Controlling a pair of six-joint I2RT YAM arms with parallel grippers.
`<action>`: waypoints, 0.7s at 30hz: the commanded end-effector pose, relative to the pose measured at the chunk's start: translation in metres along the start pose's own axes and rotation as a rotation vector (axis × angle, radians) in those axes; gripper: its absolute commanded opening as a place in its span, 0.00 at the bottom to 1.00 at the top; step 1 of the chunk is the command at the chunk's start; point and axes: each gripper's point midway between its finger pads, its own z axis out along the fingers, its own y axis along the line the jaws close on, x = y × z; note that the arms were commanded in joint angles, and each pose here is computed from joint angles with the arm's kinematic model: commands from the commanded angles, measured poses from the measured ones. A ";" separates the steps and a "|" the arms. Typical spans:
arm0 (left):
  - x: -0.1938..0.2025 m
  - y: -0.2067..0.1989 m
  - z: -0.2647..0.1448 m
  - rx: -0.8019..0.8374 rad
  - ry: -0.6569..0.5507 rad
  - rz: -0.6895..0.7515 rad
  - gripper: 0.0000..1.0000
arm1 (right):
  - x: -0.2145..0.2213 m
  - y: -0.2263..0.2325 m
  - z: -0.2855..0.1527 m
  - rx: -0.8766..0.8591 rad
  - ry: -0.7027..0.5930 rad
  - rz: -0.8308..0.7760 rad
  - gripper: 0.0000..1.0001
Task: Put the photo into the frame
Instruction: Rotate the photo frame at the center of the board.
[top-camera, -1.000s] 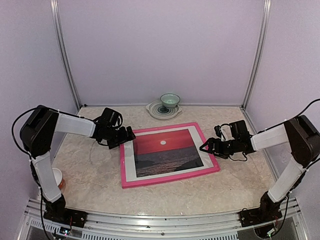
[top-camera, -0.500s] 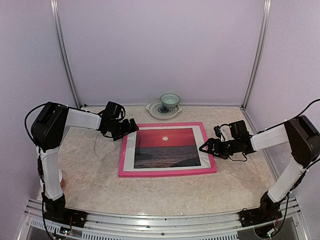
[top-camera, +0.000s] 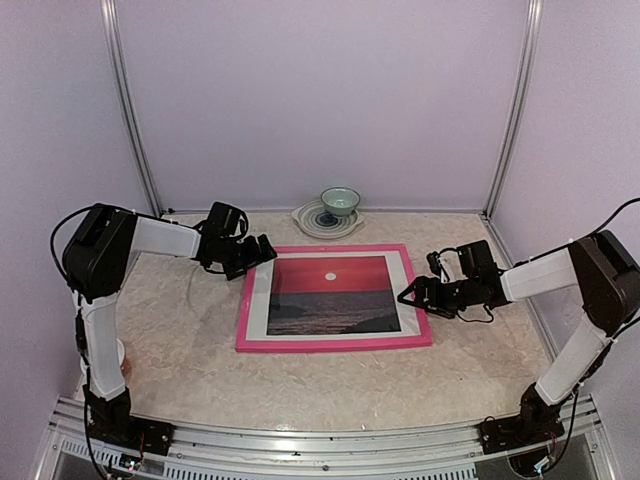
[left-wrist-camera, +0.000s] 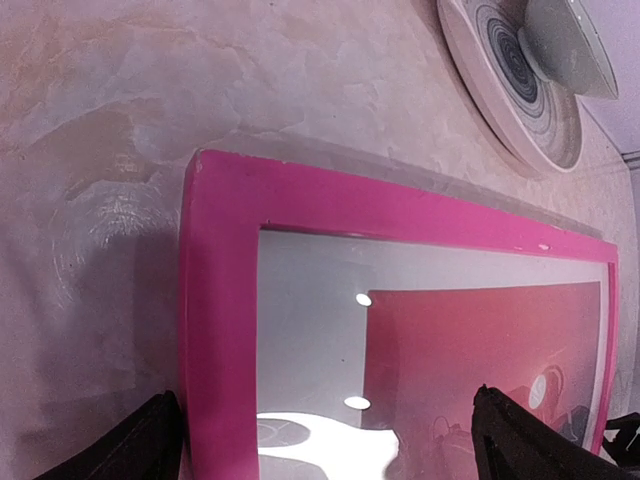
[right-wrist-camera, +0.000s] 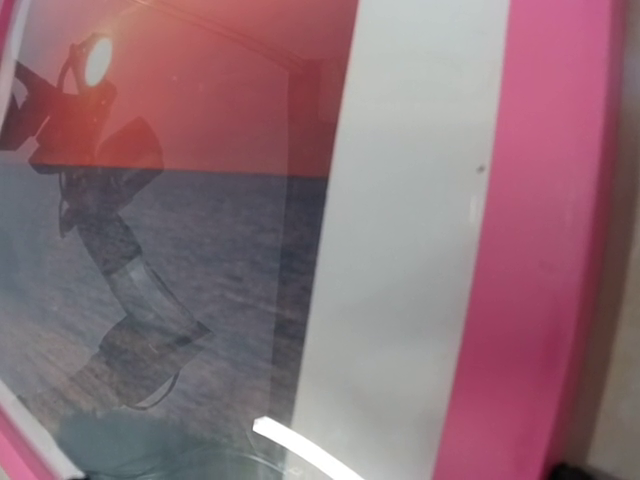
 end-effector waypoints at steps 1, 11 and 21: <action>-0.014 -0.035 -0.004 0.124 -0.023 0.010 0.99 | 0.021 0.010 0.003 -0.012 0.090 0.022 0.99; -0.033 -0.021 -0.057 0.067 -0.157 -0.001 0.99 | 0.009 -0.007 -0.014 0.164 0.070 -0.038 0.99; -0.050 -0.015 -0.148 0.010 -0.346 0.057 0.99 | -0.048 -0.012 -0.071 0.386 -0.109 -0.143 0.99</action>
